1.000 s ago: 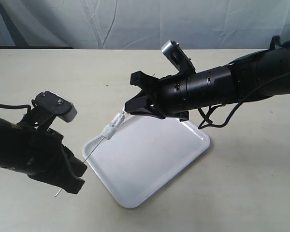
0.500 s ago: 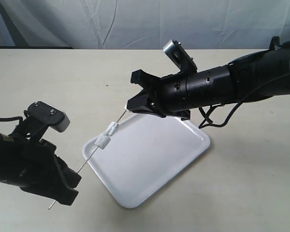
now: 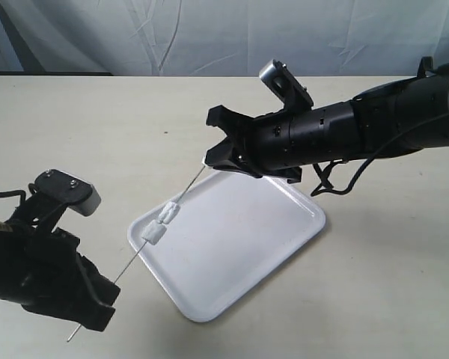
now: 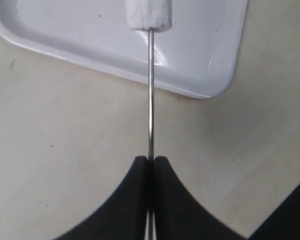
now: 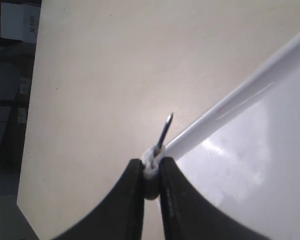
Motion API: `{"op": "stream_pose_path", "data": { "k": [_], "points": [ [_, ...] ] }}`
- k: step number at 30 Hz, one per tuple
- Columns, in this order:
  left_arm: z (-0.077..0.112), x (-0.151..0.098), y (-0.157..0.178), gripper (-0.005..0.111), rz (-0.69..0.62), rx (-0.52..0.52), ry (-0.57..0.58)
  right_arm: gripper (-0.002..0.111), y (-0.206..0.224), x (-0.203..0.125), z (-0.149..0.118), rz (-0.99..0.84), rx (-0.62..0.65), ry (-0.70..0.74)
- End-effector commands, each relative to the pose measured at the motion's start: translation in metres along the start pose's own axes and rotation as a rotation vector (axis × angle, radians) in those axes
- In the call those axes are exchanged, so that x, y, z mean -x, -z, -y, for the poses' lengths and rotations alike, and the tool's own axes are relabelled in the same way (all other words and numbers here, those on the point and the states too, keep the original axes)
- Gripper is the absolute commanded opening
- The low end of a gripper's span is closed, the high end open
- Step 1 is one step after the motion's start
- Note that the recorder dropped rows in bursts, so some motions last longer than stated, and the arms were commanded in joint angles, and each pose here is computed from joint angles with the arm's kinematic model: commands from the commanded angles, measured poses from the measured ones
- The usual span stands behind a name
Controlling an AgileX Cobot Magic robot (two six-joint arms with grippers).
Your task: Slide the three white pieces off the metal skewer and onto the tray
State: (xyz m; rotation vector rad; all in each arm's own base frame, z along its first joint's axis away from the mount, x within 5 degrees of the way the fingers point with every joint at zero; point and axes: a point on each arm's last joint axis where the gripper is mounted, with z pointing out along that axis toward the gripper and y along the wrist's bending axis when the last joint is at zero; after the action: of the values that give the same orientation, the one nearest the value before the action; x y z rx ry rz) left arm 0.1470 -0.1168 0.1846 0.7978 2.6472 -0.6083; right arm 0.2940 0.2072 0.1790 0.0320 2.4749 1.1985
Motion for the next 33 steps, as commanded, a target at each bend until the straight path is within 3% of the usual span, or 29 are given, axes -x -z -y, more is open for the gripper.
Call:
{"op": "stream_pose_path", "data": {
  "k": [1, 15, 22, 27, 30, 33],
  "points": [
    [0.001, -0.015, -0.002, 0.000, -0.099, -0.007, 0.008, 0.009, 0.002, 0.009, 0.008, 0.081, -0.077, -0.023],
    [-0.004, -0.017, -0.003, 0.000, -0.112, 0.042, 0.042, 0.009, 0.003, 0.012, 0.014, 0.115, -0.144, -0.006],
    [-0.006, -0.013, -0.003, 0.000, -0.064, 0.067, 0.037, 0.009, -0.001, 0.006, 0.016, 0.039, -0.130, 0.072],
    [-0.007, -0.010, -0.003, 0.000, -0.033, 0.082, 0.035, 0.009, -0.008, -0.011, 0.033, -0.047, -0.152, 0.053],
    [-0.008, -0.010, -0.003, 0.000, -0.031, 0.090, 0.022, 0.014, -0.011, -0.022, 0.044, -0.087, -0.175, 0.028],
    [-0.009, -0.009, -0.003, 0.000, -0.019, 0.096, 0.021, 0.025, -0.015, -0.027, 0.047, -0.127, -0.150, 0.010]
  ]
}}
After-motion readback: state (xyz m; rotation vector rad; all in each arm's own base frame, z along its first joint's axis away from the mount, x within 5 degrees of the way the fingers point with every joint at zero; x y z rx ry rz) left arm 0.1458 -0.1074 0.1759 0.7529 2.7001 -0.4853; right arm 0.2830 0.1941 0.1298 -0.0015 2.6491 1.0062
